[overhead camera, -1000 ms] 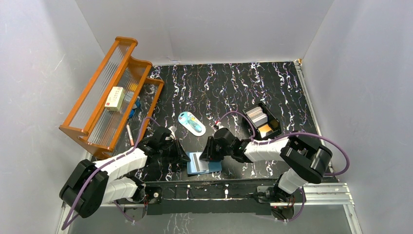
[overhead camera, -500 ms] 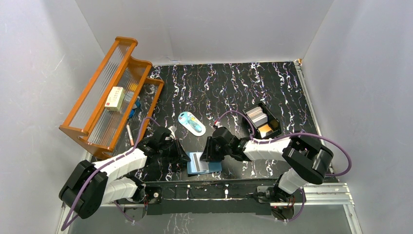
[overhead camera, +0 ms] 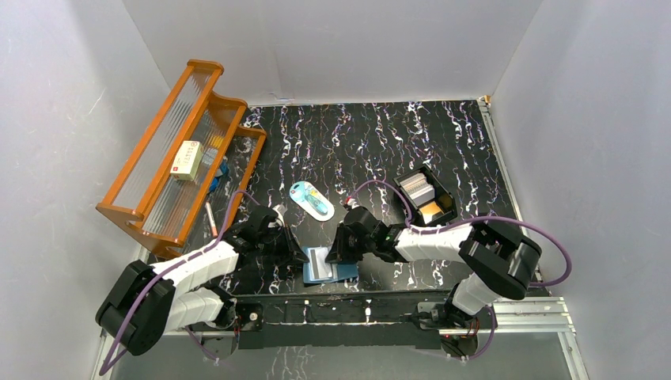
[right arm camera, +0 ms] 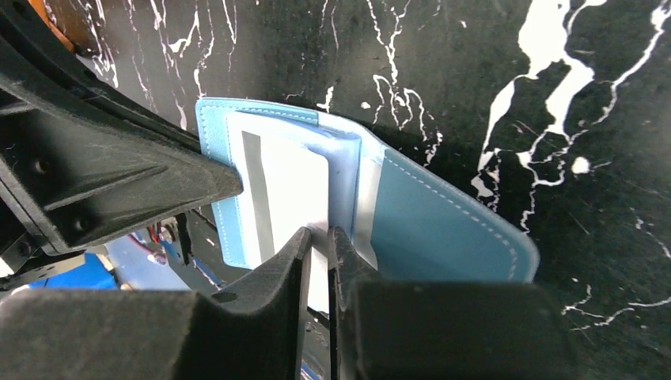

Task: Put the credit cards into the card holder
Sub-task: Insert the credit card into the card holder.

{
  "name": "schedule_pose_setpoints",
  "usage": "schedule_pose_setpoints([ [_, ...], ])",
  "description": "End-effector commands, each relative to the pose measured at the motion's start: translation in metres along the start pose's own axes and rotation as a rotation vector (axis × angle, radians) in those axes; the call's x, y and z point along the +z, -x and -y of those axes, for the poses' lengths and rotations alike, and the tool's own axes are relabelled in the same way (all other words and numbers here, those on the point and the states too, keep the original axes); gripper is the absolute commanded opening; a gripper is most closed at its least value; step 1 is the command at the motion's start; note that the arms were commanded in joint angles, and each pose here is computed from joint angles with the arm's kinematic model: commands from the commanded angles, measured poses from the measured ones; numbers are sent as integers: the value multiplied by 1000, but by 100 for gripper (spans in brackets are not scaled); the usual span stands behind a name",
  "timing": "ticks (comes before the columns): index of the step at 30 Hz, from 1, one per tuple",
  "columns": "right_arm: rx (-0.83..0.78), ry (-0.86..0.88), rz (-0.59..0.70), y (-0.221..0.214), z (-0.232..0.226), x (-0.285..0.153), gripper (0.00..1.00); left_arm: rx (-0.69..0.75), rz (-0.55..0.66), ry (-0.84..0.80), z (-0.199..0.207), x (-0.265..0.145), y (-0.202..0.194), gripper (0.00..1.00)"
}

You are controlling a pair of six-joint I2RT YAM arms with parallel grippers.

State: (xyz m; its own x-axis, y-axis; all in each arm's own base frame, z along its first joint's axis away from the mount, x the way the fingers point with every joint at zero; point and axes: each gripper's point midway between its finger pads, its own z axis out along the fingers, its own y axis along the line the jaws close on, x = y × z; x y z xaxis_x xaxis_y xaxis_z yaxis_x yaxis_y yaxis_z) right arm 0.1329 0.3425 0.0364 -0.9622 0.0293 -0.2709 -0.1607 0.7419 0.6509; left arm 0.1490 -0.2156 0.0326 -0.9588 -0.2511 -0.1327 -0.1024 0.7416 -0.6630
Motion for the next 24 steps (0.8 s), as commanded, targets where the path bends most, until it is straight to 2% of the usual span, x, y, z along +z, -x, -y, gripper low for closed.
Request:
schedule_pose_setpoints([
  [1,11,128,-4,3,-32,1,20,8,7,-22,9,-4,2,0],
  [4,34,142,-13,0,-33,3,20,6,10,-23,9,-5,2,0],
  [7,38,119,-16,-2,-27,5,24,9,13,-34,13,-6,3,0],
  [12,-1,37,35,8,-14,-3,29,23,30,-81,24,-12,6,13],
  [18,-35,-27,60,13,0,-8,19,38,39,-178,40,-13,6,21],
  [24,-23,-15,37,6,4,0,15,37,25,-222,45,-10,5,22],
])
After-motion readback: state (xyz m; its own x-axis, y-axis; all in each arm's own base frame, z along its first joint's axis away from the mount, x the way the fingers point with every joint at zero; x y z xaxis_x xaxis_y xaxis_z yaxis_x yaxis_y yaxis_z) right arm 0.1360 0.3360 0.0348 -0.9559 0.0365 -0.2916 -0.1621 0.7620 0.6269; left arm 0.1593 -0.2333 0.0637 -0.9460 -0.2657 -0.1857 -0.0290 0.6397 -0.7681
